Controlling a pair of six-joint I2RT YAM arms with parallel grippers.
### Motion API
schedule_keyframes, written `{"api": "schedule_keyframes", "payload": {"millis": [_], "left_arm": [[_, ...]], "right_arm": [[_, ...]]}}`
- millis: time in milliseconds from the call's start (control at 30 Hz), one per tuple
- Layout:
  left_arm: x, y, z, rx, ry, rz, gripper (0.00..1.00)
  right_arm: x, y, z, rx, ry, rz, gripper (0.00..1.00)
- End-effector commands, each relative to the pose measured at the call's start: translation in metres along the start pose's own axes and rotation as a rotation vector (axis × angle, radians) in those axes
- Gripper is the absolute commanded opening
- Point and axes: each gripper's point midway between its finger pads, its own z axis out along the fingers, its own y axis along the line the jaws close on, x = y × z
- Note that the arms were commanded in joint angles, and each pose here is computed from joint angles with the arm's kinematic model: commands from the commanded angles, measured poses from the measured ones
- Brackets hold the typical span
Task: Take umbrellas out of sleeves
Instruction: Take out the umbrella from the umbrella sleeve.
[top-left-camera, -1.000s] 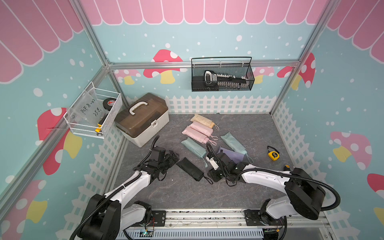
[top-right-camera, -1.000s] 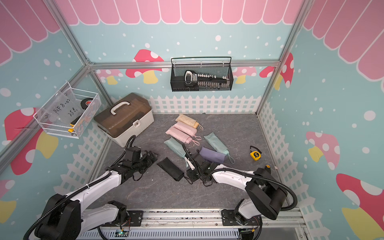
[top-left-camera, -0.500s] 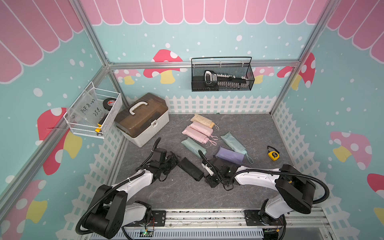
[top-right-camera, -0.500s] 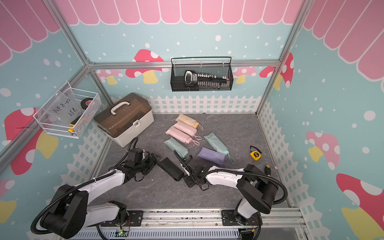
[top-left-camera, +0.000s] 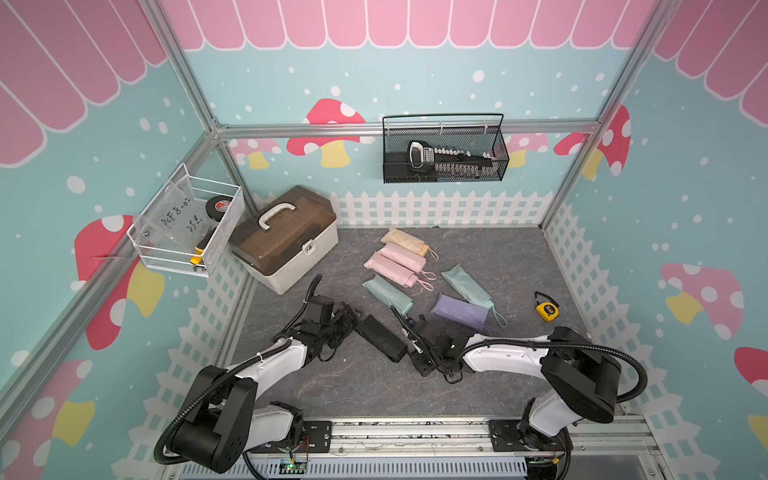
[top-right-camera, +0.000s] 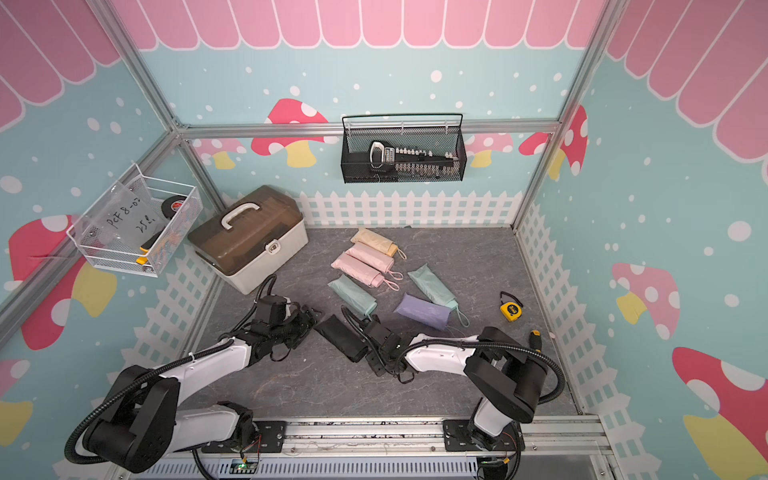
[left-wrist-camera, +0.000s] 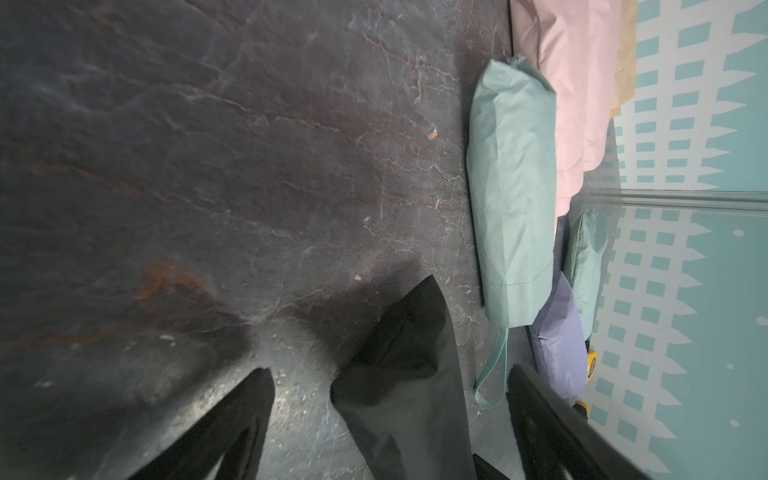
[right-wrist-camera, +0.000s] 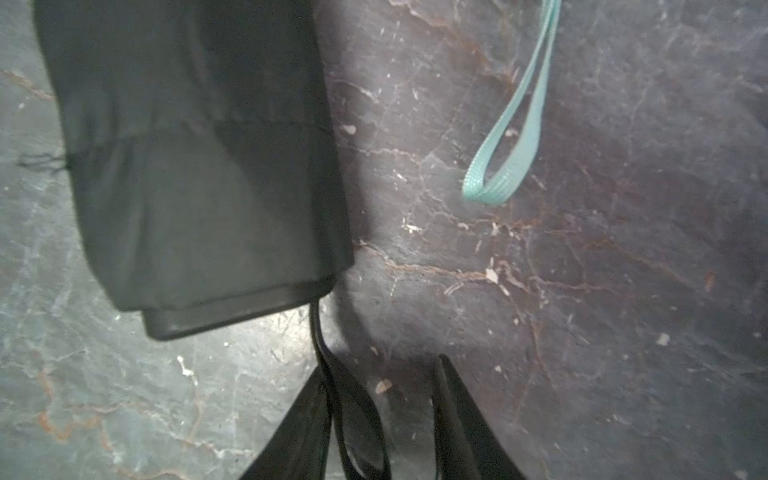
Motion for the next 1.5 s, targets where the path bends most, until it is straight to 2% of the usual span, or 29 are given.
{"api": "schedule_keyframes", "payload": {"millis": [0,200,333,433,533,633,833,933,1067,1300,1467], "left_arm": [[0.001,0.002,0.003,0.020,0.000,-0.038,0.89],[0.001,0.000,0.005,0.040,0.009,-0.055,0.89],[0.001,-0.002,0.005,0.045,0.010,-0.056,0.88],[0.002,-0.002,0.004,0.051,0.010,-0.054,0.79],[0.002,-0.001,0.002,0.050,0.003,-0.053,0.64],[0.002,-0.002,0.000,0.049,0.002,-0.042,0.56],[0.003,0.007,0.002,0.009,0.005,-0.034,0.55],[0.006,0.010,0.009,0.022,0.015,-0.060,0.47],[0.011,0.010,0.020,0.056,0.050,-0.094,0.29],[0.014,0.015,0.024,0.072,0.052,-0.134,0.28],[0.012,0.011,0.019,0.080,0.037,-0.123,0.12]], "right_arm": [[0.015,-0.006,0.005,0.066,0.056,0.000,0.35],[0.020,-0.005,0.007,0.091,0.059,-0.002,0.25],[0.022,-0.006,0.007,0.096,0.057,0.009,0.13],[0.022,-0.005,0.007,0.089,0.052,0.016,0.06],[0.022,-0.003,0.008,0.081,0.052,0.021,0.00],[0.022,-0.001,0.010,0.071,0.051,0.030,0.00],[0.023,0.002,0.012,0.049,0.049,0.035,0.00],[0.023,0.004,0.011,0.038,0.040,0.034,0.00],[0.022,0.003,0.010,0.042,0.033,0.038,0.00],[0.029,0.002,0.012,0.041,0.046,0.047,0.00],[0.031,0.002,0.013,0.039,0.046,0.051,0.00]]}}
